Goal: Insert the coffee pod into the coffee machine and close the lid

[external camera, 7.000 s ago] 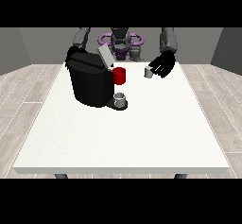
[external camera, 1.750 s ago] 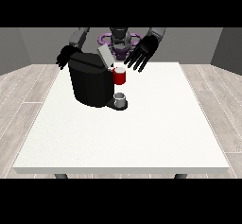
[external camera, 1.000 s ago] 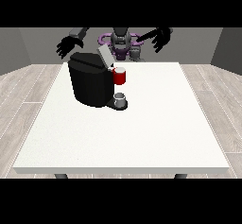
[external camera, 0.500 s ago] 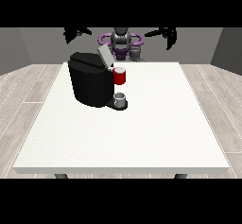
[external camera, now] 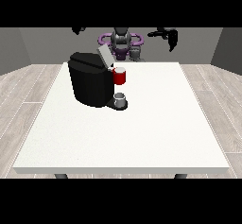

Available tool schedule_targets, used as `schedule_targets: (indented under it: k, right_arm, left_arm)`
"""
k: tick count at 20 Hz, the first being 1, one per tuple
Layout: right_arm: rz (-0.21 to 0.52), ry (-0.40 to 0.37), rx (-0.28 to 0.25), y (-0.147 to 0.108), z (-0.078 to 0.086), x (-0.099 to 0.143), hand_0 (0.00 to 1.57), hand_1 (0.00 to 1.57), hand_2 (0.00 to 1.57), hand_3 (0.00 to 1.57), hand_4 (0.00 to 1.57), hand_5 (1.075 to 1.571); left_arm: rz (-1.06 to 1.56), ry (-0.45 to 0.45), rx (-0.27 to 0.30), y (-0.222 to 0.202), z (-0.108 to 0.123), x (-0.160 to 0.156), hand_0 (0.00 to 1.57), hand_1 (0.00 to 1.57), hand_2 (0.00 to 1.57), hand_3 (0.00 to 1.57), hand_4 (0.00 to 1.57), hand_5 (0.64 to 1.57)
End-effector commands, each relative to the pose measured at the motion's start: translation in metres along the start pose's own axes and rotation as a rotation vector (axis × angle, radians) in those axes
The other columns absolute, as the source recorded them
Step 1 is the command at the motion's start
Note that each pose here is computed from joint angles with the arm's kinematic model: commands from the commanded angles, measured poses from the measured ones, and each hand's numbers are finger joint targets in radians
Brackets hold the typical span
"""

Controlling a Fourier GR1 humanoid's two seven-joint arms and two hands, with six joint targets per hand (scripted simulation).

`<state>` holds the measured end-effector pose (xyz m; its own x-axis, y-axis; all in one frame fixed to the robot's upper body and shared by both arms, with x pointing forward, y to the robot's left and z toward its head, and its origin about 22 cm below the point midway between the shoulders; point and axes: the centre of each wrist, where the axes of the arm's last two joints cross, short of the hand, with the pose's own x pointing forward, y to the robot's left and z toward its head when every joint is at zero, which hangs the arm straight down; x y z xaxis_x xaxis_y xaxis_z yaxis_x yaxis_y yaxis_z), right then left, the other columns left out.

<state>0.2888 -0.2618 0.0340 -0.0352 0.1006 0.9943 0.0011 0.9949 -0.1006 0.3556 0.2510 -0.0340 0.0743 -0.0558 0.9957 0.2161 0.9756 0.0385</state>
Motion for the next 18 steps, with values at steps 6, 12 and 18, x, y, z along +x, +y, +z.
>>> schedule_targets:
  k: [6,12,18]
  right_arm:
    - [0.025,-0.104,0.098,0.012,-0.027,0.024,0.0,0.0,0.0,0.0,0.0,1.571]
    - [0.017,-0.051,0.075,0.011,-0.032,0.008,0.0,0.0,0.0,0.0,0.0,1.571]
    - [-0.008,-0.049,0.06,0.001,-0.053,0.009,0.0,0.0,0.0,0.0,0.0,1.571]
  left_arm:
    - [0.025,-0.096,-0.001,-0.011,0.008,0.021,0.0,0.0,0.0,0.0,0.11,1.571]
    - [0.054,-0.059,0.01,-0.013,0.034,0.016,0.0,0.0,0.0,0.0,0.0,1.571]
    - [0.024,-0.152,-0.004,-0.002,0.047,0.028,0.0,0.0,0.0,0.0,0.0,1.571]
